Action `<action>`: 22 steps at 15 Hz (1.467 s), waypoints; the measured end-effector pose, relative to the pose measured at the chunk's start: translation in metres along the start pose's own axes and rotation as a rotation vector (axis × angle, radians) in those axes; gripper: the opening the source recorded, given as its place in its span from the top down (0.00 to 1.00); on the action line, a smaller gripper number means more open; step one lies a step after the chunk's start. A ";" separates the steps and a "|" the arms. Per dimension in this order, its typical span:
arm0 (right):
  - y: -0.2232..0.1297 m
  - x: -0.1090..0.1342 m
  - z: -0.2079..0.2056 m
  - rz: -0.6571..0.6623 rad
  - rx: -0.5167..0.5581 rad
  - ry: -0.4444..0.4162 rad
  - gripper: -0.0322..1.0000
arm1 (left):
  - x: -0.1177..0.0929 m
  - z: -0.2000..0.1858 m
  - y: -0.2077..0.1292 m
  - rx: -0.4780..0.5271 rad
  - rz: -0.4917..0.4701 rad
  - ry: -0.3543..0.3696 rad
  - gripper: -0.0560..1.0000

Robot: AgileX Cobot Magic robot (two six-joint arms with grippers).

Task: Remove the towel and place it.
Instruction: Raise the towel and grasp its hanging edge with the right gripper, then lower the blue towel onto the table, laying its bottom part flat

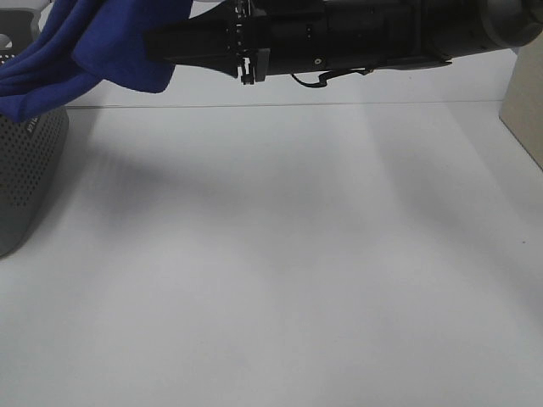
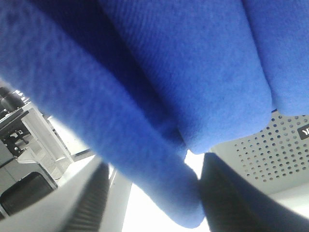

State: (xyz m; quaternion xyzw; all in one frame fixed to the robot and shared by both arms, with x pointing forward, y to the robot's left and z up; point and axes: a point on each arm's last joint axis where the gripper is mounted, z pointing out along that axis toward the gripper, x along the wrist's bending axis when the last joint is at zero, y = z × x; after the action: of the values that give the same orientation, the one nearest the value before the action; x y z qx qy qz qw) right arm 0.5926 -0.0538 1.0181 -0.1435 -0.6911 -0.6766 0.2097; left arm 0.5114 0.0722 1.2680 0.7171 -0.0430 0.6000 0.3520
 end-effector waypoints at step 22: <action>0.032 0.076 -0.046 0.513 0.435 -0.298 0.95 | 0.001 0.000 0.001 -0.012 -0.007 0.007 0.95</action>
State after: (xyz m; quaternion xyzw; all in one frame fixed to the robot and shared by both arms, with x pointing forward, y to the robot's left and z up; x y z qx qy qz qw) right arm 0.5458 -0.1052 1.0827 -0.3610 -0.7833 -0.4110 0.2952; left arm 0.5110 0.0716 1.2691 0.7130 -0.0431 0.6010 0.3586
